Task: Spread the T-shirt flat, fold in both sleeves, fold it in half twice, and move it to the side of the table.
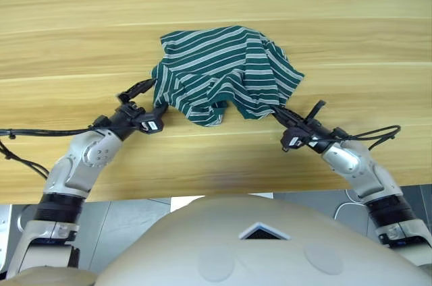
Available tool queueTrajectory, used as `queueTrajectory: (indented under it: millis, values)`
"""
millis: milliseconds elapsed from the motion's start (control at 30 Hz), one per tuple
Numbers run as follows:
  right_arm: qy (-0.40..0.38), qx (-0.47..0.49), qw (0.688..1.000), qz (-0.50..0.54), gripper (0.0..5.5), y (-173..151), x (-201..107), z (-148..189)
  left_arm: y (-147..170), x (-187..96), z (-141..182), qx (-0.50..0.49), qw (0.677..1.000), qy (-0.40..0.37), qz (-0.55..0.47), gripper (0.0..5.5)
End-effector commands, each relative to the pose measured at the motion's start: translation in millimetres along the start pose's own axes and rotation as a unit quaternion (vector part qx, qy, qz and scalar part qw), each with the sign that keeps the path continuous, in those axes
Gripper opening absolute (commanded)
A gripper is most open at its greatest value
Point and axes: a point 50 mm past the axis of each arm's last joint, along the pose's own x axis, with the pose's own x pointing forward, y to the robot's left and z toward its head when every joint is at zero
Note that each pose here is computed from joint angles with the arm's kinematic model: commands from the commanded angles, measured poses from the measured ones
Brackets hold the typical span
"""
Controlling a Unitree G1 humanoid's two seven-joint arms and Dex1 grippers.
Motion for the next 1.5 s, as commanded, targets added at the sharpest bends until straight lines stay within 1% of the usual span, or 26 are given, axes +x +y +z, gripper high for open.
queueTrajectory:
  millis: [33, 100, 200, 333, 400, 467, 567, 600, 733, 867, 967, 1067, 1167, 1333, 1400, 1500]
  values:
    - [0.013, -0.005, 1.0, 0.004, 0.03, 1.2, -0.7, -4.5, -0.6, -7.7, -4.0, 0.003, 1.0, 0.017, -0.004, 3.75]
    - [0.014, -0.004, 1.0, 0.004, 0.03, 1.5, -1.3, -4.8, 5.1, -6.3, 0.0, -0.005, 1.0, 0.009, 0.019, 3.75]
    - [0.018, -0.003, 1.0, 0.003, 0.03, 1.6, -3.3, -6.1, 9.5, -7.3, -9.2, 0.009, 0.999, 0.037, 0.033, 3.75]
    - [0.019, -0.003, 1.0, 0.002, 0.03, 1.7, -4.1, -6.8, 10.7, -10.5, 22.4, -0.027, 0.997, -0.063, 0.044, 3.75]
    - [0.021, -0.003, 1.0, 0.002, 0.03, 2.5, -4.5, -7.0, 17.8, -16.9, 24.6, -0.025, 0.996, -0.071, 0.051, 3.75]
    - [0.021, -0.003, 1.0, 0.002, 0.03, 2.4, -3.8, -7.2, 16.8, -25.6, 25.8, -0.015, 0.997, -0.067, 0.018, 3.75]
    - [0.016, -0.005, 1.0, 0.004, 0.03, 2.1, -0.3, -6.5, 3.0, -34.3, 48.8, -0.031, 0.989, -0.13, -0.065, 3.75]
    - [0.016, -0.005, 1.0, 0.004, 0.03, 2.2, 0.6, -6.5, -1.4, -34.8, 51.7, -0.034, 0.986, -0.139, -0.087, 3.75]
    - [0.013, -0.007, 1.0, 0.006, 0.03, 1.5, 0.7, -6.7, -14.6, -23.9, 36.3, -0.02, 0.988, -0.094, -0.123, 3.75]
    - [0.011, -0.007, 1.0, 0.006, 0.03, 1.2, 1.2, -6.2, -22.0, -11.7, 33.3, -0.016, 0.987, -0.09, -0.129, 3.75]
    - [0.009, -0.007, 1.0, 0.006, 0.03, 2.2, 2.5, -5.7, -21.8, 0.2, 28.3, -0.001, 0.989, -0.081, -0.121, 3.75]
    - [0.009, -0.007, 1.0, 0.006, 0.0, 2.9, 3.7, -5.6, -25.8, 4.0, 33.6, -0.007, 0.987, -0.102, -0.128, 3.27]
    - [0.01, -0.005, 1.0, 0.005, 0.0, 3.4, 3.7, -5.9, -29.8, 2.4, 36.2, -0.009, 0.983, -0.114, -0.141, 2.64]
    - [0.011, -0.004, 1.0, 0.005, 0.0, 4.3, 5.4, -7.1, -30.5, -0.3, 41.2, -0.027, 0.98, -0.138, -0.143, 1.78]
    - [0.011, -0.004, 1.0, 0.006, 0.0, 4.5, 5.6, -7.6, -28.9, 2.0, 37.1, -0.026, 0.981, -0.13, -0.139, 1.36]
    - [0.01, -0.005, 1.0, 0.007, 0.0, 4.3, 6.3, -7.7, -26.5, 7.6, 30.7, -0.024, 0.985, -0.116, -0.128, 0.98]
